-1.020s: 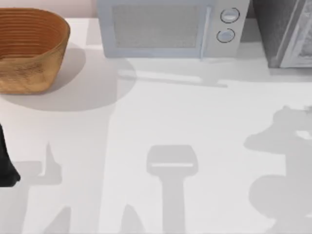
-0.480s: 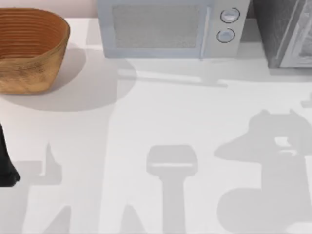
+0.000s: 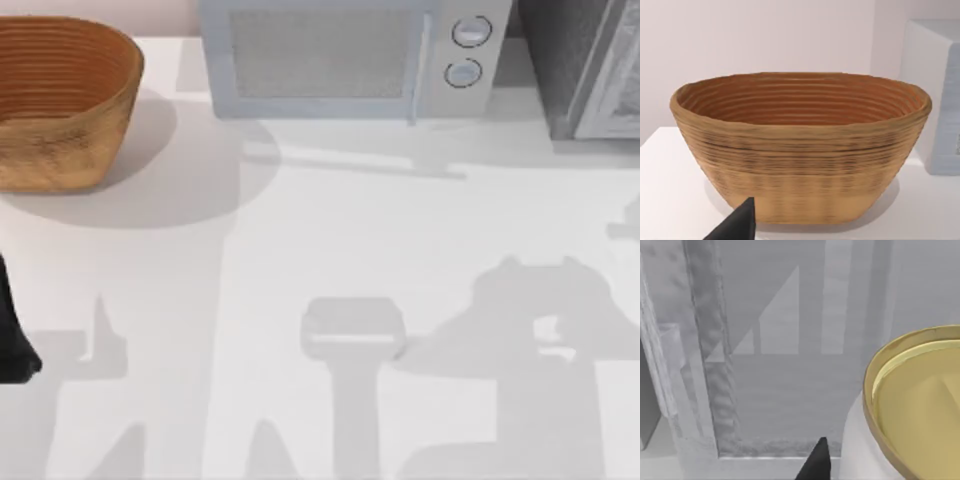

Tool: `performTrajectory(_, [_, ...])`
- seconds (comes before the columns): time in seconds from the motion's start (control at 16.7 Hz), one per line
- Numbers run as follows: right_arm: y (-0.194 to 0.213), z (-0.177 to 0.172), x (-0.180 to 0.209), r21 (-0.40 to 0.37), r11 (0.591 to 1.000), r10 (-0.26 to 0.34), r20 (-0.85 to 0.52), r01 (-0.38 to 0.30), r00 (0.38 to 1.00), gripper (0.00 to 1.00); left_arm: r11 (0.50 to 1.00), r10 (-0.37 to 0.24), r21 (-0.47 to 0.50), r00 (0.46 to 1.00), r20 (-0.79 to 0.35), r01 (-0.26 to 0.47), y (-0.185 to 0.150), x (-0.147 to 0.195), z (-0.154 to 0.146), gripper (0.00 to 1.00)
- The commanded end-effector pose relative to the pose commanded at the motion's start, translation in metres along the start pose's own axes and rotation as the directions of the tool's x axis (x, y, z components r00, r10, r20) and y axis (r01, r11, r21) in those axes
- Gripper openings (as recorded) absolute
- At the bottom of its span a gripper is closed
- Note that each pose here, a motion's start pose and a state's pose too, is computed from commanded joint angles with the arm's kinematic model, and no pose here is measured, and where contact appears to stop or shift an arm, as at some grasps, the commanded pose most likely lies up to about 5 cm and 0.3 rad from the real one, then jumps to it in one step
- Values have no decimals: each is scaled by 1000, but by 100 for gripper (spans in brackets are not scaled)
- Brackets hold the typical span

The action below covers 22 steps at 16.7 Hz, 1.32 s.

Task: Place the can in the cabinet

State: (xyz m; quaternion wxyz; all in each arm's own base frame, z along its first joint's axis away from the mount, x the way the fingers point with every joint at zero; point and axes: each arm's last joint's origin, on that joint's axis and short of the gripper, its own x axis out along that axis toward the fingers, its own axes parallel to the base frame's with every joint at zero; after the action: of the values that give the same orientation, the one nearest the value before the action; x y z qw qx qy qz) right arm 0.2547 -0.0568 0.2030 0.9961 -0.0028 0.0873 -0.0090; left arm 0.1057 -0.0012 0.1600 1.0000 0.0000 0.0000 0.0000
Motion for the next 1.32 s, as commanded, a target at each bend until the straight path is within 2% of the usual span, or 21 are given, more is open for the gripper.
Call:
performTrajectory(0.3, [28, 5, -69, -16, 1000, 5, 82, -3, 997, 0, 1000, 0, 0, 1000, 0, 0, 0, 0, 0, 100])
performTrajectory(0.6, [46, -21, -125, -15, 1000, 11, 181, -9, 983, 0, 1000, 0, 0, 1000, 0, 0, 0, 0, 0, 100])
performTrajectory(0.96, [53, -64, -140, 2, 1000, 17, 179, -18, 984, 0, 1000, 0, 0, 1000, 0, 0, 0, 0, 0, 100])
performTrajectory(1.32, [53, -68, -140, 6, 1000, 16, 174, -18, 985, 0, 1000, 0, 0, 1000, 0, 0, 0, 0, 0, 100])
